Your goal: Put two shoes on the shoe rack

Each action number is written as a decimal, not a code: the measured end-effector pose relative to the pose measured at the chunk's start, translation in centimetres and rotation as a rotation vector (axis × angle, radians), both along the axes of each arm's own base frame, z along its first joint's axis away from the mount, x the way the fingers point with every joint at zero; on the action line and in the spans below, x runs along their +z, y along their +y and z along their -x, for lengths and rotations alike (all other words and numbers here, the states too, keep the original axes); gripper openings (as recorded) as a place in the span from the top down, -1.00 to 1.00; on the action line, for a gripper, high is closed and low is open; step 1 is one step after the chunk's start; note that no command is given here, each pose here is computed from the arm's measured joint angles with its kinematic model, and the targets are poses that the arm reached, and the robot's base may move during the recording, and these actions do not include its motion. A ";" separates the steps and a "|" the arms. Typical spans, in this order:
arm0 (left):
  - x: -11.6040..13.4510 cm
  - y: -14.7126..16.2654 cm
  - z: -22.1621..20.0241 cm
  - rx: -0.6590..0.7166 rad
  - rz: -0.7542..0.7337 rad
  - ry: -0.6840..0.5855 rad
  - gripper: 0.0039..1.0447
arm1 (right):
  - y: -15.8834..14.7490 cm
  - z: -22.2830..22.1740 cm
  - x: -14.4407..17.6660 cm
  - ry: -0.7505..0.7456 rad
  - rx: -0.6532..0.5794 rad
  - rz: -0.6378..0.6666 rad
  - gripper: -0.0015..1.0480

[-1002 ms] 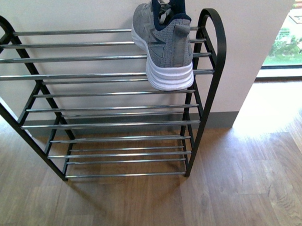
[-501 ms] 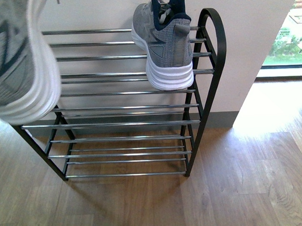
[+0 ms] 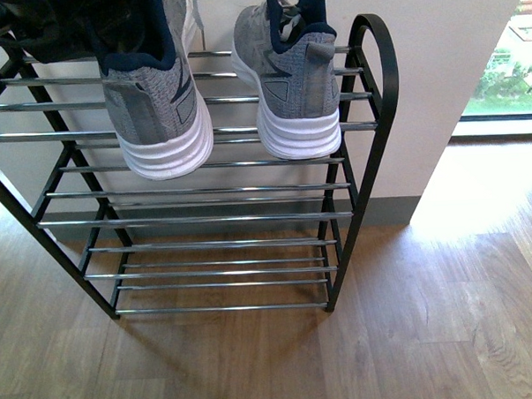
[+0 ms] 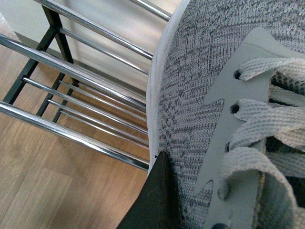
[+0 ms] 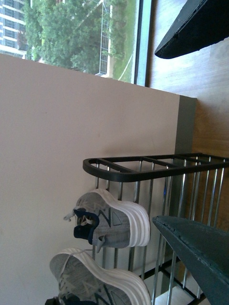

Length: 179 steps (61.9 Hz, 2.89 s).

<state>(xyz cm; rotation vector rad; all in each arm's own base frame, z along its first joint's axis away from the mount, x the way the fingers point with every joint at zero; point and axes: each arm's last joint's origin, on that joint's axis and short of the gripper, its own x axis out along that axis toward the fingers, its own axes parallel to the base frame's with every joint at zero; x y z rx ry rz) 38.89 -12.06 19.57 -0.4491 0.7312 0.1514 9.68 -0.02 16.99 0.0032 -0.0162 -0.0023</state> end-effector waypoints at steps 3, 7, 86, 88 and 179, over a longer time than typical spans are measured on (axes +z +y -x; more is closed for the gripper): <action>-0.2 -0.1 -0.4 0.002 -0.004 0.007 0.95 | 0.0 0.0 0.0 0.000 0.000 0.000 -0.82; -0.6 -0.5 -1.0 0.006 -0.012 0.025 0.95 | 0.0 0.0 0.0 0.000 0.000 0.000 -0.82; 0.6 -3.1 -2.8 -0.022 -0.062 0.008 -0.83 | 0.0 0.0 0.0 0.000 0.000 0.000 -0.82; 0.5 -3.0 -2.7 -0.021 -0.065 0.010 -0.83 | 0.0 0.0 0.0 0.000 0.000 0.000 -0.82; 1.8 10.6 24.3 -0.150 -0.427 -0.723 0.46 | 0.0 0.0 0.0 0.001 0.000 0.000 -0.82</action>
